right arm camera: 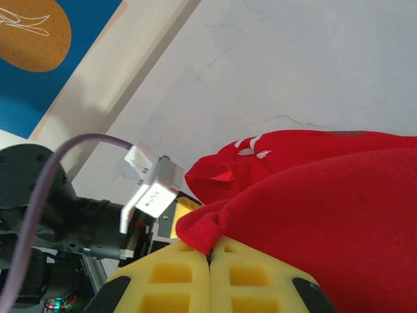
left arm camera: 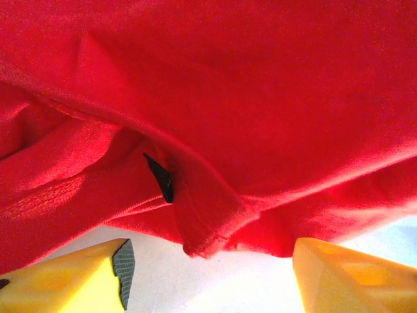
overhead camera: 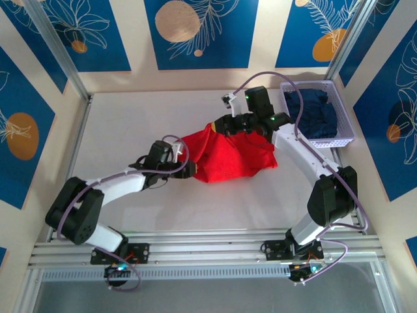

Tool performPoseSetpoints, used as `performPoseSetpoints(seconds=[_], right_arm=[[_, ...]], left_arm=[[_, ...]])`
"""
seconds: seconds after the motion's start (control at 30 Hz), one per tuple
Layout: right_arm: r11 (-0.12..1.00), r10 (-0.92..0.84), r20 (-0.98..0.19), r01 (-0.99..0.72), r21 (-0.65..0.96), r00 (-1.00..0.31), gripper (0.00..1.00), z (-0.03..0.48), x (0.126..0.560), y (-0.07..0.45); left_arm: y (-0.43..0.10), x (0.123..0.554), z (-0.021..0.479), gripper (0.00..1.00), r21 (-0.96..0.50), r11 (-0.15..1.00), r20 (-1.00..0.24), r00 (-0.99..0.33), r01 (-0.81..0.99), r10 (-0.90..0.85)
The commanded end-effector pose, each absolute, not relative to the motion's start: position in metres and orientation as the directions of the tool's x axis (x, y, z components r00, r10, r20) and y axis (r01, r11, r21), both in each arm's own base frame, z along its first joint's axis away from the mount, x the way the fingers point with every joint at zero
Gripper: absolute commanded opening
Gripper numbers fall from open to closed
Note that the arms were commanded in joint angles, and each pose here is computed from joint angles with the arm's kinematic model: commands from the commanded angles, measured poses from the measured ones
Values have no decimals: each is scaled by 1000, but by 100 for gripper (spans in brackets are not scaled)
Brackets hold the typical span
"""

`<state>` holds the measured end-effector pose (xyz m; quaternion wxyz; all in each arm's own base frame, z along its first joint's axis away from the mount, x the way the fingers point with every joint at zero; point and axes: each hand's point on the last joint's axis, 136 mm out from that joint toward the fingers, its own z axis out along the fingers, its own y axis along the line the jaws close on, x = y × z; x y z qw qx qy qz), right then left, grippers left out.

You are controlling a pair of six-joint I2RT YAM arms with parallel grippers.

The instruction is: Fold the inside-out t-shirt

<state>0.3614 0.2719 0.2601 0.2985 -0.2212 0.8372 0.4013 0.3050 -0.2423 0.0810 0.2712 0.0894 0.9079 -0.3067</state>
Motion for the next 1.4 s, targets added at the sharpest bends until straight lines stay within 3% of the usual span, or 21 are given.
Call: performPoseSetpoints(seconds=[0.0,0.23,0.53,0.63,0.83,1.0,1.13,1.23,1.37], right_arm=[[563,-133,-692,-628,537,-710,0,273,362,272],[565,-134,-683,-622,542,-718,0,268,361,271],[656,-179,-690,-608,448,-701,0,264,365,247],[755,-229,-707,-580,304,-669,0,271,372,225],[876,-361,-724,-480,-47,-587,2,276,394,194],[920,-380,-673,-338,-200,-634,31,265,409,174],[900,-405,-684,-397,-182,-606,46,255,382,194],[848,-429,-717,-518,-111,-549,50,245,344,224],[690,-419,-776,-721,65,-471,52,224,280,272]], left_arm=[[-267,316,94,67,-532,747,-599,-801,398,0],[-272,341,80,58,-497,790,-605,-796,359,-19],[-263,343,113,6,-406,803,-677,-734,435,56],[-262,316,163,2,-428,736,-715,-695,525,80],[-247,272,266,0,-551,636,-746,-661,540,-84],[-235,267,281,0,-514,671,-760,-646,535,-67],[-225,273,279,0,-506,695,-757,-649,511,-73],[-224,275,281,0,-517,691,-752,-654,505,-85],[-223,276,285,0,-514,693,-752,-655,505,-80]])
